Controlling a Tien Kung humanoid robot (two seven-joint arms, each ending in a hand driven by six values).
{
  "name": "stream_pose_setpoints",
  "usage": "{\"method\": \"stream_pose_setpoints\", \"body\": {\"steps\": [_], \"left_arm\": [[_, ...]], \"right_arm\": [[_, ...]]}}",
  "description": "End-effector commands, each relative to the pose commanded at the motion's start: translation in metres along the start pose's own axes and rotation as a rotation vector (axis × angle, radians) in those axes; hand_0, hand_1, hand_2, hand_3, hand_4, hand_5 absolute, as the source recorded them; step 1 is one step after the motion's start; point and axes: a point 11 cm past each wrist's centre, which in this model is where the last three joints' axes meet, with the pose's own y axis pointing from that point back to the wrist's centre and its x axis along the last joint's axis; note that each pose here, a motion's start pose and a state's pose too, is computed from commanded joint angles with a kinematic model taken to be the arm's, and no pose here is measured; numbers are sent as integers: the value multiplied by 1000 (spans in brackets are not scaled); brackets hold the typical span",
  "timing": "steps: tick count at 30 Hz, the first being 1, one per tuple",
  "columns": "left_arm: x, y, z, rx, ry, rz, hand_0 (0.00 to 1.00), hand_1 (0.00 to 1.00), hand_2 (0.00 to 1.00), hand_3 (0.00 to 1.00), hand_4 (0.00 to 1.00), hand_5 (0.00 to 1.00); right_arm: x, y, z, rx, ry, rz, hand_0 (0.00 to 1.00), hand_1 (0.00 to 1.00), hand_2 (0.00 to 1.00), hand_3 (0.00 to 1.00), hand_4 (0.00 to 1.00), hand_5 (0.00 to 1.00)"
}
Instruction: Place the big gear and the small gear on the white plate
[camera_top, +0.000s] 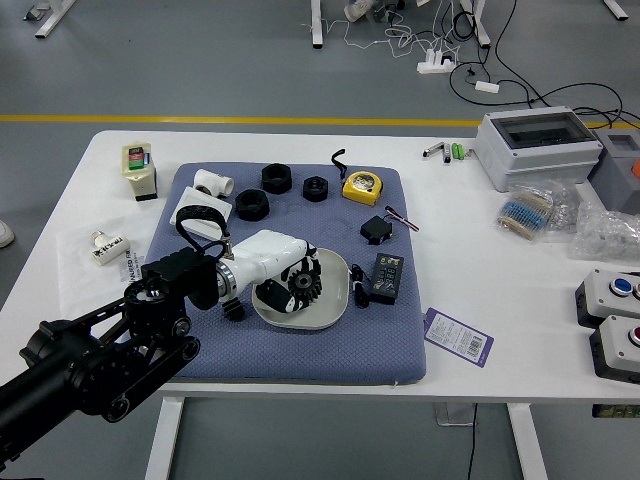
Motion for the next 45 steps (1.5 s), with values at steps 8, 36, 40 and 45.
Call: {"method": "stream_pose_setpoints", "body": {"steps": [8,36,40,45], "left_arm": [[1,1,1,-10,-14,4,348,477,531,589,732,67],[49,35,-22,43,-43,62,680,704,753,799,998,272],[56,50,-33,73,-38,60,633,667,715,770,998,193],[52,66,-45,117,-2,40,633,667,715,770,998,193]], "right_arm": [[1,0,3,-5,3,2,624,643,740,548,751,701],[2,0,4,-4,-8,4,623,643,740,547,750,702],[2,0,4,-4,-10,4,623,643,740,548,750,703],[2,0,5,-6,-10,4,623,643,740,548,750,703]]}}
